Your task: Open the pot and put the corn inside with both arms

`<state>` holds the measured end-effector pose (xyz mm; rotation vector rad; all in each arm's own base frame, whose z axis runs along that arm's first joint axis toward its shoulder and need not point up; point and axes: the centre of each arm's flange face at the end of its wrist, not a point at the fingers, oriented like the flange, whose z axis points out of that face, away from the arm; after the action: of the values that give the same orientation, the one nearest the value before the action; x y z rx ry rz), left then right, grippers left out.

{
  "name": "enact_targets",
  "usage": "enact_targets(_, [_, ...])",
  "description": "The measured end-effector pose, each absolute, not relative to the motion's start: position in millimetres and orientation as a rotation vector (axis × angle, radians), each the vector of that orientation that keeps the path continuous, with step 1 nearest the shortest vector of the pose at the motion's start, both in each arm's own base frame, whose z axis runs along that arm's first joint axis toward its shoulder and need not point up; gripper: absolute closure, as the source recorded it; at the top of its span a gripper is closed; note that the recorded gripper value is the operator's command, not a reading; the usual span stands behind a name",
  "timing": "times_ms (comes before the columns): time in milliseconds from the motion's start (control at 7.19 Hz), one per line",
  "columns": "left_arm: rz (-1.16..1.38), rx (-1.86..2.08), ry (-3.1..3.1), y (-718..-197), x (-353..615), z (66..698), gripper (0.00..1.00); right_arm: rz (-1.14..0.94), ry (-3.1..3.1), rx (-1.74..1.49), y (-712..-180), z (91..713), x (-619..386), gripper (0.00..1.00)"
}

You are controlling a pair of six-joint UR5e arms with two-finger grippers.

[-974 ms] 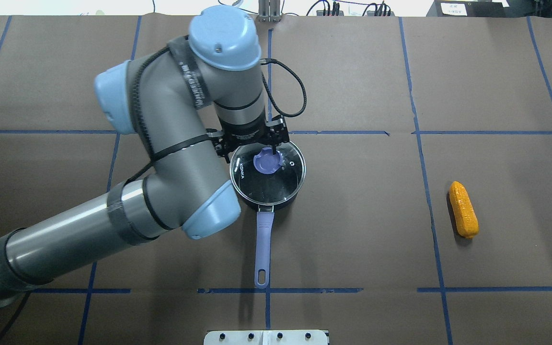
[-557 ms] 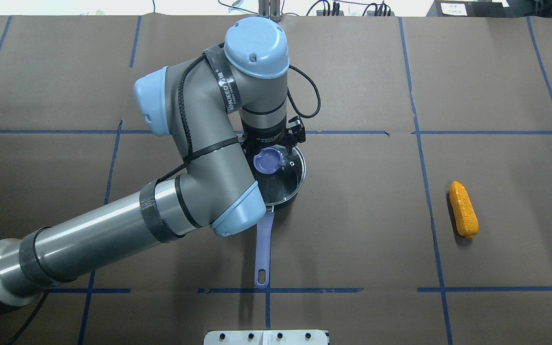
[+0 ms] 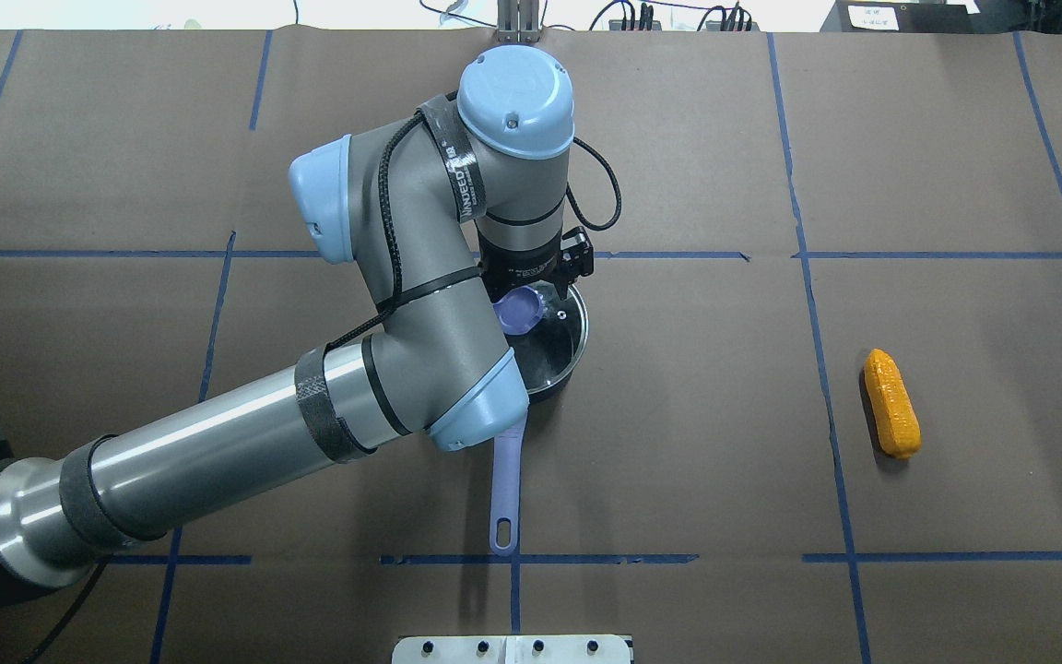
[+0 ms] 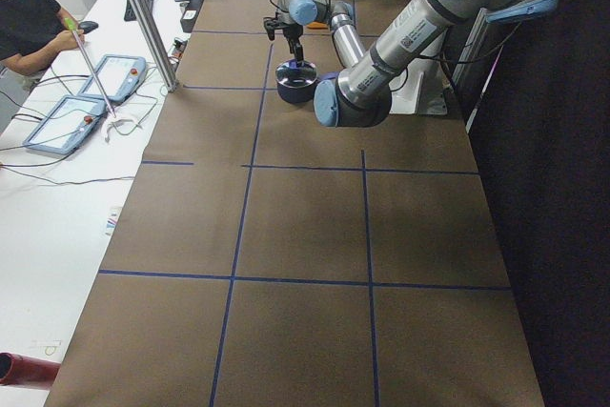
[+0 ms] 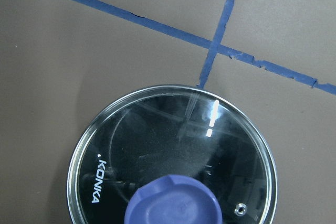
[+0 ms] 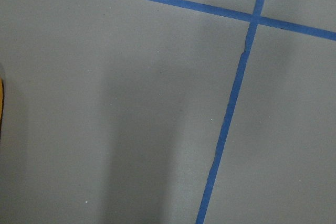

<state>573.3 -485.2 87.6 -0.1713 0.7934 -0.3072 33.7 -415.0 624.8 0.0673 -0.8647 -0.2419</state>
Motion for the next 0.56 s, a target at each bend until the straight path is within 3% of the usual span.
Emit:
enact_targets(139, [-0.304,-0.170,0.792,-484.4,577.8,94.0,0.03,-0.241,-0.865,0.067,-414.8,625.1,33.8,0.00])
enact_targets(278, [-0.303,-0.169,0.792,-484.4,580.2,102.2,0.65,-0.241,-0.865,0.066,-414.8,625.2,33.7,0.00])
enact_targets(417, [-0.304,-0.168,0.797,-484.4,580.4,108.6,0.96,-0.241,-0.865,0.066,-414.8,625.2,33.8,0.00])
enact_targets(557, [-0.306,-0.168,0.803,-483.7,579.8,110.1,1.00,-0.240,-0.865,0.066,-414.8,625.2,33.7,0.00])
